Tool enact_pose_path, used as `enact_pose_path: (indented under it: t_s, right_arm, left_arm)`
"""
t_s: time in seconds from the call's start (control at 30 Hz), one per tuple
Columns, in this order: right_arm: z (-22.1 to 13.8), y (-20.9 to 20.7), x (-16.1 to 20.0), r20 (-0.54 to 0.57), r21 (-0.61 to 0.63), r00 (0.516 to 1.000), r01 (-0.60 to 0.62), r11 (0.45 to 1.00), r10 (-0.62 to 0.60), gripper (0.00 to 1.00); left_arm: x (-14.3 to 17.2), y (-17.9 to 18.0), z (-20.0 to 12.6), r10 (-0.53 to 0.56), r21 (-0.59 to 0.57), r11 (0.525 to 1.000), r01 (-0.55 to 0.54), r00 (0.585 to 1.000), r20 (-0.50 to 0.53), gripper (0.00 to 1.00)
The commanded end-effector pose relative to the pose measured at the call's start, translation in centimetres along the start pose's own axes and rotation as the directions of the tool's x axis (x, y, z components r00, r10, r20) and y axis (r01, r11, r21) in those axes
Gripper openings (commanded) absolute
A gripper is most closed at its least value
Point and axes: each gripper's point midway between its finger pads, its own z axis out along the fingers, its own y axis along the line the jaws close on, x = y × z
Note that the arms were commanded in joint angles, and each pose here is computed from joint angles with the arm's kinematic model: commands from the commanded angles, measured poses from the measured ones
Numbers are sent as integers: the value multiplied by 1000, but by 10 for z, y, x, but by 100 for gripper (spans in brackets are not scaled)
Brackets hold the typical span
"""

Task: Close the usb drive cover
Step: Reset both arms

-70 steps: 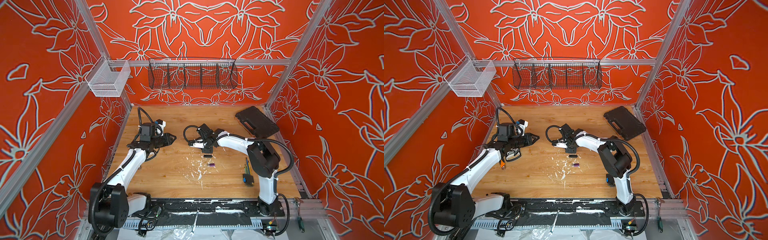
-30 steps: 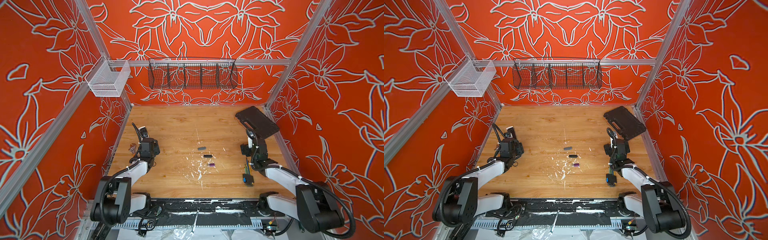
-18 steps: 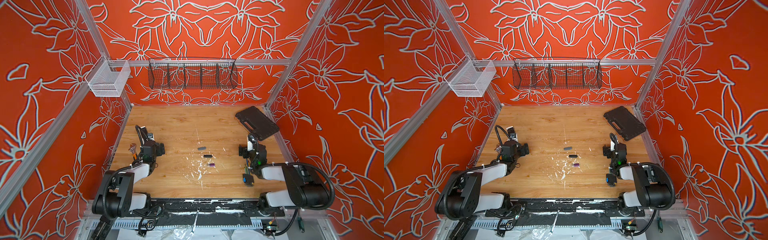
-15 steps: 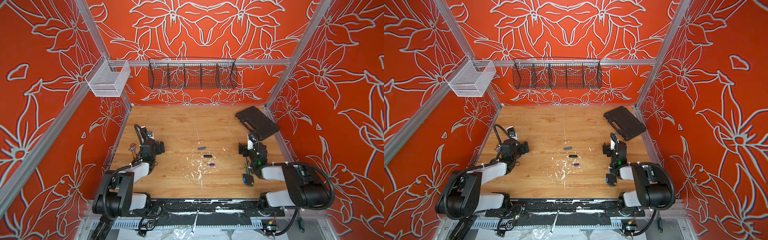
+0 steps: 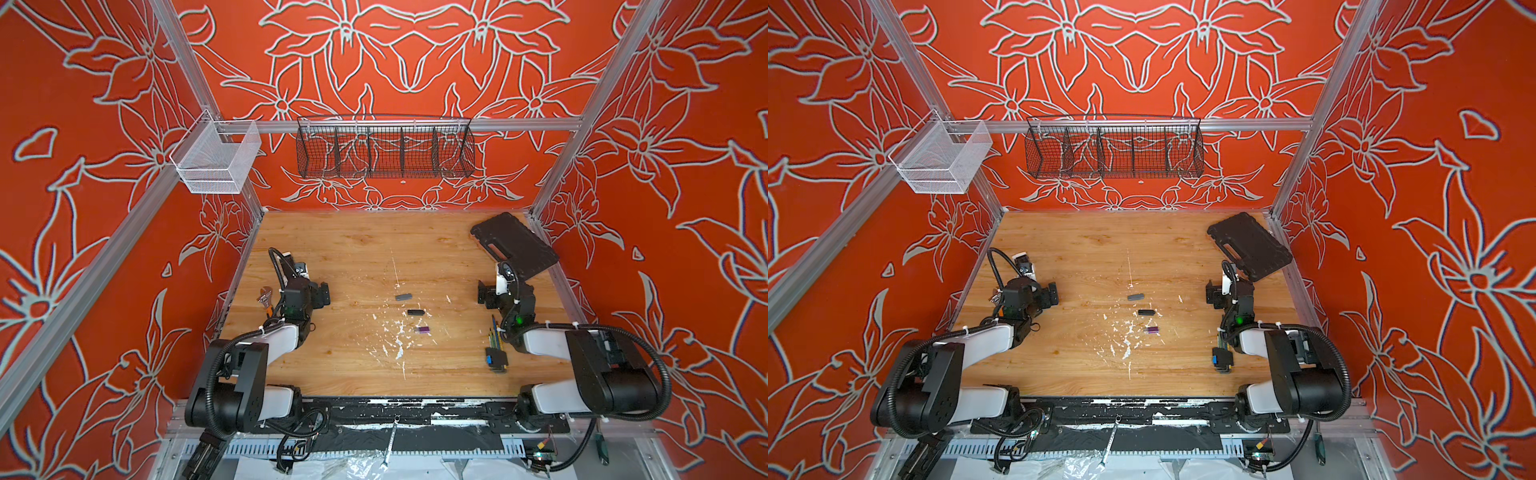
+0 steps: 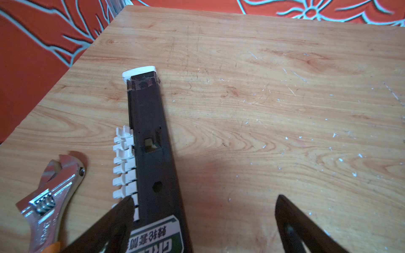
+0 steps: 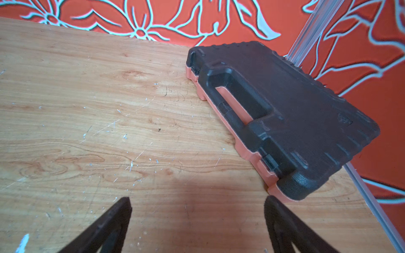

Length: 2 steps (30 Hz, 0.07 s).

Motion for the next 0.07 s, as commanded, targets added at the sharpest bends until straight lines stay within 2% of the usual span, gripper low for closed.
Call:
enact_pose_path:
  t_s: [0.0, 0.03]
  right_arm:
    - [2, -1, -7, 14, -2, 1000, -24, 1000, 24, 97]
    - [1, -1, -7, 14, -2, 1000, -24, 1000, 24, 97]
  left_arm:
    - [-6, 0, 0, 5, 7, 1000, -5, 1000, 15, 97]
    - [-6, 0, 0, 3, 8, 1000, -3, 1000, 18, 97]
